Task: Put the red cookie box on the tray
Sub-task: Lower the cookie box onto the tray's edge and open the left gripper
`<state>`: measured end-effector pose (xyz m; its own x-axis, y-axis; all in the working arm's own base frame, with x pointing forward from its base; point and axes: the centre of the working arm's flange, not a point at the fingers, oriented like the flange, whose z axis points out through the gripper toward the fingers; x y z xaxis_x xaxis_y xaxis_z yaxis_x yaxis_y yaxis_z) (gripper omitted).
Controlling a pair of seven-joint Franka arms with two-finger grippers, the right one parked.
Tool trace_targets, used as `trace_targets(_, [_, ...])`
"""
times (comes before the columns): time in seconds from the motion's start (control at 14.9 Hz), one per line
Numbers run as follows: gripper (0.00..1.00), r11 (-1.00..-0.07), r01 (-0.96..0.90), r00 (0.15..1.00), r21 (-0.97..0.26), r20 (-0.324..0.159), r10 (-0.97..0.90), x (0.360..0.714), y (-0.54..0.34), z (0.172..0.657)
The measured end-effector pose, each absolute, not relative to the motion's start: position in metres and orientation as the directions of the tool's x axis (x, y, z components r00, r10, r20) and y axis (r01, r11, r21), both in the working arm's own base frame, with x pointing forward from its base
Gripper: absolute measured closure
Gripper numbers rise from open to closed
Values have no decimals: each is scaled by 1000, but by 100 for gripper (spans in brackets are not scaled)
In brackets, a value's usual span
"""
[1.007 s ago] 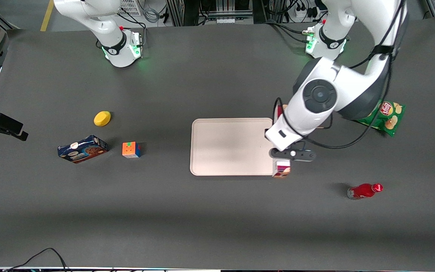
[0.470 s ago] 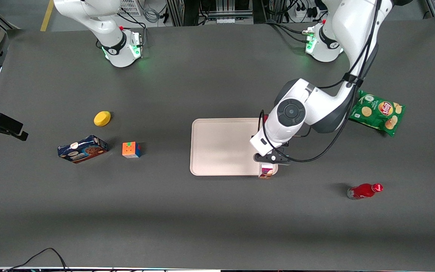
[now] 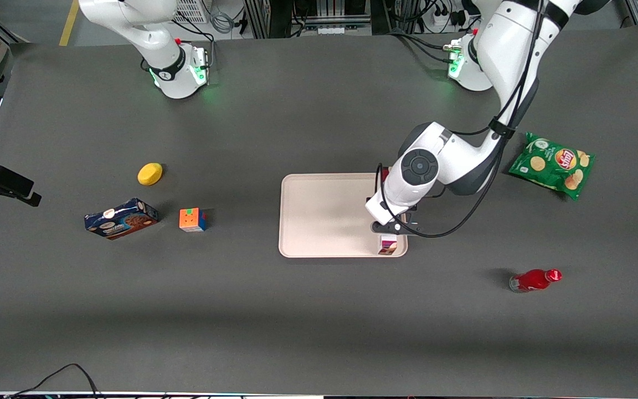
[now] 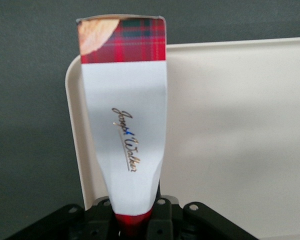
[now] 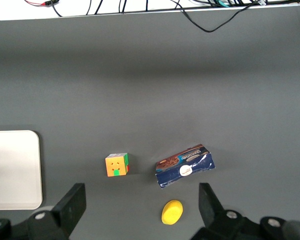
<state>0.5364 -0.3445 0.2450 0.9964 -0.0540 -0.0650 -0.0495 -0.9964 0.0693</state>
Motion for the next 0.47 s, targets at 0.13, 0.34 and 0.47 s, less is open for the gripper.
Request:
trace_targets(0.13, [78, -997, -44, 996, 68, -73, -49, 532, -343, 235])
trace_targets(0.34, [78, -998, -33, 995, 60, -91, -38, 527, -340, 225])
trace_targets(0.47, [78, -998, -28, 995, 58, -91, -33, 527, -338, 223])
